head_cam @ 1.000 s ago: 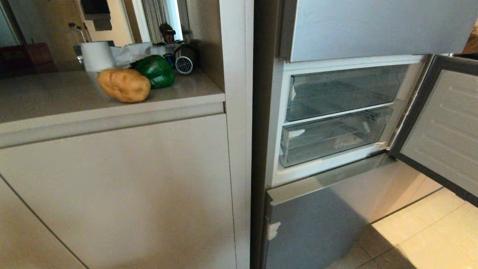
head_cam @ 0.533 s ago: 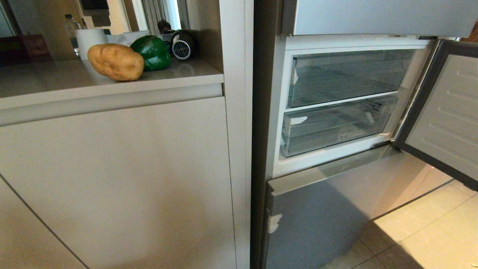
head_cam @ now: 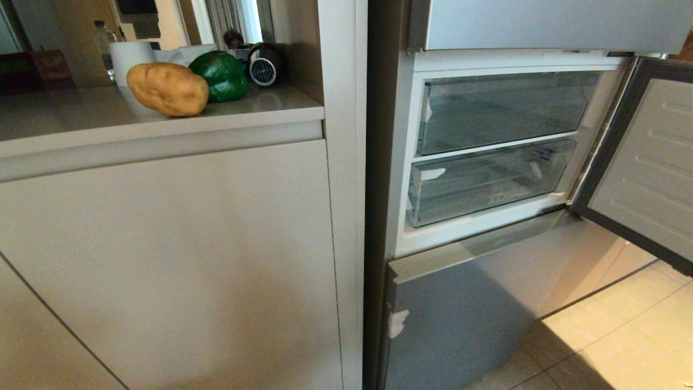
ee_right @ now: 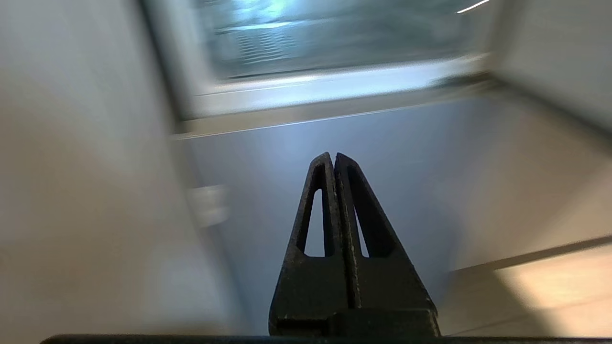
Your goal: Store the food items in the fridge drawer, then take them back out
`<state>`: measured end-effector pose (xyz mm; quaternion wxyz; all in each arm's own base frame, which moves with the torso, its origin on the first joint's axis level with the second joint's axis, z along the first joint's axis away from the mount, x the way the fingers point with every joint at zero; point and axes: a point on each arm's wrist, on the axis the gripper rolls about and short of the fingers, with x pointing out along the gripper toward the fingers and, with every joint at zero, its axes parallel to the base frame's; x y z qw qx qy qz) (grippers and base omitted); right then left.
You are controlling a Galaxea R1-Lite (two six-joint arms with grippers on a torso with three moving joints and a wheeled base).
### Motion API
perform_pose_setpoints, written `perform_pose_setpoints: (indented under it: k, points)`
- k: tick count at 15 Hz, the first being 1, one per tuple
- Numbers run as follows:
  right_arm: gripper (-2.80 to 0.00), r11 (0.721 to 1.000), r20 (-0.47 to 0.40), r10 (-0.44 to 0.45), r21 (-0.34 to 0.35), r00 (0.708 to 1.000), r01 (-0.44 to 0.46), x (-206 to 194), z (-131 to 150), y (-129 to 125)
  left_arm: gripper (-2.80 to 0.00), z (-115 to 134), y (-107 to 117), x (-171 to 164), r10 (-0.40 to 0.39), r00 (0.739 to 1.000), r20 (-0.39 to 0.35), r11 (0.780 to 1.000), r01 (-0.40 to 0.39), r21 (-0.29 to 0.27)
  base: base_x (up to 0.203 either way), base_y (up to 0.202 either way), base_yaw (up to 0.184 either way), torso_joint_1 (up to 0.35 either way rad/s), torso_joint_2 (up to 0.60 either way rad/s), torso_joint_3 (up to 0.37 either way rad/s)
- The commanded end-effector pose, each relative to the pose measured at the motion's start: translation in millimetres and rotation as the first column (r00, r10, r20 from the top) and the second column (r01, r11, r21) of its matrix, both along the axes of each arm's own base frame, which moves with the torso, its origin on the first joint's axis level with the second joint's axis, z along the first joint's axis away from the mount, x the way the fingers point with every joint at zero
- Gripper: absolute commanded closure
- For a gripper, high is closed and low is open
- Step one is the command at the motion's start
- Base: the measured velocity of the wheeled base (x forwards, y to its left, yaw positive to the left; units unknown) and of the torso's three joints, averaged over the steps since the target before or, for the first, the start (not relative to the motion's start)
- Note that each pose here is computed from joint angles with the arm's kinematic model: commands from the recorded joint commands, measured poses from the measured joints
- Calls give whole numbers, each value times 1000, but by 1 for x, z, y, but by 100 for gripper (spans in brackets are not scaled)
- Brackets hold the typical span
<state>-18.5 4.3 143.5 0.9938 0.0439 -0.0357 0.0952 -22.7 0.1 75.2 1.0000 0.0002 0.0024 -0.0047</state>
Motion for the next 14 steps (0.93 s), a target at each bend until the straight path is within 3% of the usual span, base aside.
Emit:
perform_pose_setpoints:
  k: [1, 2, 3, 4, 7, 9, 14]
  points:
    - [0, 991, -196, 133, 47, 971, -126, 38, 16, 3, 0, 0, 0, 0, 0, 1000, 0, 1000, 0, 0, 0, 0, 0, 0, 0, 0]
    - [0, 982, -255, 189, 77, 948, -175, 56, 20, 4, 0, 0, 0, 0, 0, 1000, 0, 1000, 0, 1, 0, 0, 0, 0, 0, 0]
    - [-252, 972, -299, 234, 104, 925, -212, 76, 23, 5, 0, 0, 0, 0, 0, 1000, 0, 1000, 0, 0, 0, 0, 0, 0, 0, 0]
    - [-280, 964, -341, 264, 127, 902, -234, 98, 24, 6, 0, 0, 0, 0, 0, 1000, 0, 1000, 0, 0, 0, 0, 0, 0, 0, 0]
    - [-280, 944, -414, 328, 171, 849, -282, 167, 15, 9, 0, 0, 0, 0, 0, 1000, 0, 1000, 0, 0, 0, 0, 0, 0, 0, 0]
    - [-280, 931, -394, 364, 156, 844, -329, 204, 7, 14, 0, 0, 0, 0, 0, 1000, 0, 1000, 0, 0, 0, 0, 0, 0, 0, 0]
    - [-280, 894, -238, 426, -40, 873, -447, 269, 2, 43, 0, 0, 0, 0, 0, 1000, 0, 1000, 0, 0, 0, 0, 0, 0, 0, 0]
